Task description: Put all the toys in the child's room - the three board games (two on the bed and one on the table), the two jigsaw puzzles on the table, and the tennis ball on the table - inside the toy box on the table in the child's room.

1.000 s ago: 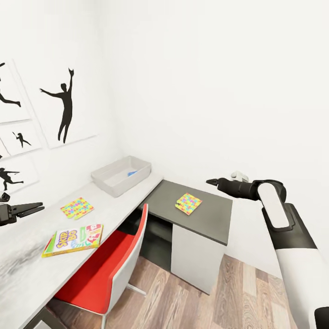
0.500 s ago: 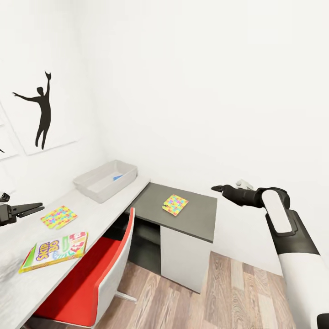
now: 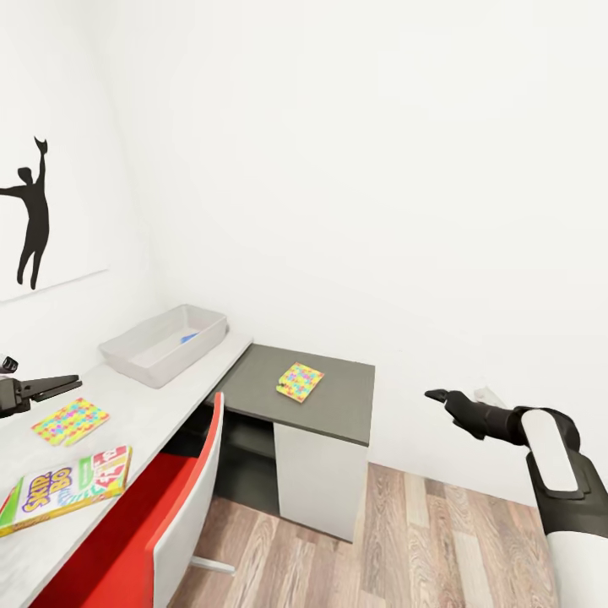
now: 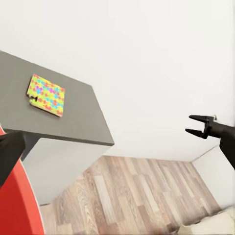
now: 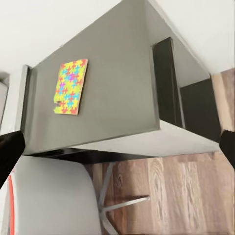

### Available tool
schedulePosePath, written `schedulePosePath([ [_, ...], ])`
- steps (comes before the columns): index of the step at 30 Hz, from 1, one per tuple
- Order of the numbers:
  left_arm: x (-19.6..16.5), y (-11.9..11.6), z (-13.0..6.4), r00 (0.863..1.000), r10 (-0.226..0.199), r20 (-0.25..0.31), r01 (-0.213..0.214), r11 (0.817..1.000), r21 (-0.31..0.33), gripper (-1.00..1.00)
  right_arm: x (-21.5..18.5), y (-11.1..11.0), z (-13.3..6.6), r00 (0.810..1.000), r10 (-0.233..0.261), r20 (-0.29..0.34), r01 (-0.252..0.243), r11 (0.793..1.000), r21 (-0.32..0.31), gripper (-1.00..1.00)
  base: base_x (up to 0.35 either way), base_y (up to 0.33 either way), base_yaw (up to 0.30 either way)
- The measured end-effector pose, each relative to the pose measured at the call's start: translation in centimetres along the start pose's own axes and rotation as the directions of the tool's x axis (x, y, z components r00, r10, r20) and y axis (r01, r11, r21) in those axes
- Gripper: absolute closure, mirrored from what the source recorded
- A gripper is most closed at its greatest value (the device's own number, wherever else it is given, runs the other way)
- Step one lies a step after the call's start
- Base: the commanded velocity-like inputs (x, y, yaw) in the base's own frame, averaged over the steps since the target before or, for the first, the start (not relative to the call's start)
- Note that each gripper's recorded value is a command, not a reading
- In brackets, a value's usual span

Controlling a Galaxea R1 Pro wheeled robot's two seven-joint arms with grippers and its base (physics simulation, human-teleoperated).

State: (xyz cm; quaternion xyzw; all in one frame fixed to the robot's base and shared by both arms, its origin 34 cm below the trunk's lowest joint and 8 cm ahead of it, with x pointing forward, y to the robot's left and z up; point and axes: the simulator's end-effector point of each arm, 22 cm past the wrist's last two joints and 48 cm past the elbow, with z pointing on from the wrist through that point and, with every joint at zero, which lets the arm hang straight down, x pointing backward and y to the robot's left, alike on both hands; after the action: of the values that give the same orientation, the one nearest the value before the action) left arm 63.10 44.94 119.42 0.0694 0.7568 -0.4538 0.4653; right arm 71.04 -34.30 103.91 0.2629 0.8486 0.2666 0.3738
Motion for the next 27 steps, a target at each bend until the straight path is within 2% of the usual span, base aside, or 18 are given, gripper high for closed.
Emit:
schedulePosePath([
  [5,-0.2,-0.3,-0.1,1.0,0.005,0.004,-0.005,1.0,0.002,-1.0,2.4,-4.6,-0.5,0.998,0.06,0.006,-0.06,0.996,0.059,-1.0,0.0,0.0,-0.221],
  [6,-0.2,-0.3,-0.2,1.0,0.006,0.004,-0.006,1.0,0.002,-1.0,3.5,-6.5,-0.7,0.997,0.079,0.011,-0.08,0.993,0.087,-1.0,0.0,0.0,-0.23],
  [7,-0.2,-0.4,-0.2,1.0,0.007,0.005,-0.007,1.0,0.002,-1.0,4.1,-7.3,-0.8,0.996,0.091,0.015,-0.092,0.991,0.098,-1.0,0.0,0.0,-0.235],
  [13,-0.4,-0.6,-0.3,1.0,0.011,0.007,-0.011,1.0,0.003,-1.0,6.5,-11.6,-1.3,0.99,0.135,0.047,-0.141,0.977,0.161,-1.0,0.0,0.0,-0.247],
  [14,-0.4,-0.6,-0.3,1.0,0.011,0.007,-0.011,1.0,0.003,-1.0,7.4,-12.7,-1.3,0.988,0.146,0.048,-0.153,0.972,0.181,-1.0,0.0,0.0,-0.233],
  [18,-0.4,-0.6,-0.4,1.0,0.012,0.008,-0.012,1.0,0.004,-1.0,9.7,-15.0,-1.2,0.984,0.175,0.034,-0.178,0.959,0.222,-1.0,0.0,0.0,-0.142],
  [19,-0.4,-0.6,-0.4,1.0,0.012,0.008,-0.012,1.0,0.004,-1.0,10.8,-16.2,-1.1,0.982,0.184,0.029,-0.186,0.951,0.249,-1.0,0.0,0.0,-0.065],
  [22,-0.4,-0.7,-0.4,1.0,0.013,0.009,-0.013,1.0,0.004,-1.0,12.2,-18.1,-1.0,0.982,0.187,0.024,-0.186,0.938,0.293,-1.0,0.0,0.0,-0.042],
  [27,-0.4,-0.6,-0.3,1.0,0.012,0.007,-0.012,1.0,0.003,-1.0,15.1,-21.4,-1.7,0.986,0.168,-0.004,-0.155,0.916,0.371,-1.0,0.0,0.0,-0.016],
])
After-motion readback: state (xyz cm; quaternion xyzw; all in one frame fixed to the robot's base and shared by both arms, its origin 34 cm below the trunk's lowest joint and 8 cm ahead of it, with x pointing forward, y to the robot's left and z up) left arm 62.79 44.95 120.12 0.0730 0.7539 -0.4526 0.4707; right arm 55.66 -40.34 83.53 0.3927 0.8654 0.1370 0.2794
